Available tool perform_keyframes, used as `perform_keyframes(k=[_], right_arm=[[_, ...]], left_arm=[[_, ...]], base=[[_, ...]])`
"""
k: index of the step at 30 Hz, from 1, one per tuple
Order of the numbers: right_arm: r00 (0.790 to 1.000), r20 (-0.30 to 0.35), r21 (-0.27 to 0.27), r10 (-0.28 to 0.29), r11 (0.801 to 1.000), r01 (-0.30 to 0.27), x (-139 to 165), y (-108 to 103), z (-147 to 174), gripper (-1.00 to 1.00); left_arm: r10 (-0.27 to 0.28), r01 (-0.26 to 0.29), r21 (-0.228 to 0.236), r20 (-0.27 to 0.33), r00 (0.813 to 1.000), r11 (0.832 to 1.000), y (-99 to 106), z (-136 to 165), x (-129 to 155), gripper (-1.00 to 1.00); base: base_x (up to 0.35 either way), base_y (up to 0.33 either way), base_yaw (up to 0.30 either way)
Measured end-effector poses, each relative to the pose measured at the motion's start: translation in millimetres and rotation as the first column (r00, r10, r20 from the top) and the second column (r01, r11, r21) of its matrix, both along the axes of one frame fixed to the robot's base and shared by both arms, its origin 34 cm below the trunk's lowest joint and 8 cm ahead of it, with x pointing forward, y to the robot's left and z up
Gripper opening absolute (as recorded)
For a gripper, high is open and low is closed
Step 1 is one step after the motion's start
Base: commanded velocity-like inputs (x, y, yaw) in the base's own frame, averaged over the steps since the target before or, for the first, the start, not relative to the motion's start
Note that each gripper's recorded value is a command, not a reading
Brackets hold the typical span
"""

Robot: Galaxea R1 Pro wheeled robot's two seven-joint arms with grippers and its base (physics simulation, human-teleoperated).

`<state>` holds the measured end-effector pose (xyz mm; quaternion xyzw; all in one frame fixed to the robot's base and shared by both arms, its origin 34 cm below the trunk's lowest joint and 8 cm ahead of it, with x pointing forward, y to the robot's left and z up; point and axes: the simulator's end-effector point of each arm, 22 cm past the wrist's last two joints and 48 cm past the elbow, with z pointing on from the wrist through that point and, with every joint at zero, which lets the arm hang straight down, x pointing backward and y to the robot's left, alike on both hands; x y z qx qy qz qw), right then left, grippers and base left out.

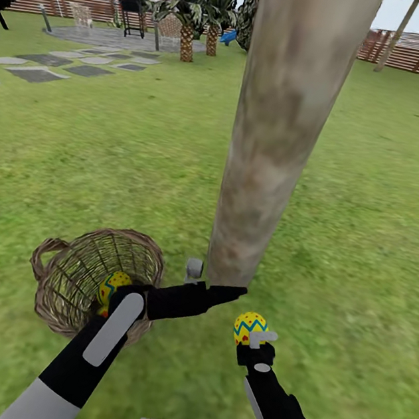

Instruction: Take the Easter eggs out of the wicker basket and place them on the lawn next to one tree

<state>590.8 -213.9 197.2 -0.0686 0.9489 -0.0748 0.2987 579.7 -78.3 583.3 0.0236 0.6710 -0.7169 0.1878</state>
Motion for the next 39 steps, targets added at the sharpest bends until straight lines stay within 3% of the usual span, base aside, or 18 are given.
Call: perform_keyframes(k=[34,39], right_arm=[[0.992,-0.128,0.004,0.003,1.0,-0.002,-41.9,3.8,-68.1,-1.0],[0.992,-0.128,0.004,0.003,1.0,-0.002,-41.9,3.8,-68.1,-1.0]], left_arm=[[0.0,0.0,0.0,-0.137,0.991,1.0,-0.3,-72.8,6.5,1.0],[0.001,-0.001,-0.001,-0.137,0.991,1.0,0.1,-72.7,6.8,1.0]], base=[[0.0,0.0,0.0],[0.0,0.0,0.0]])
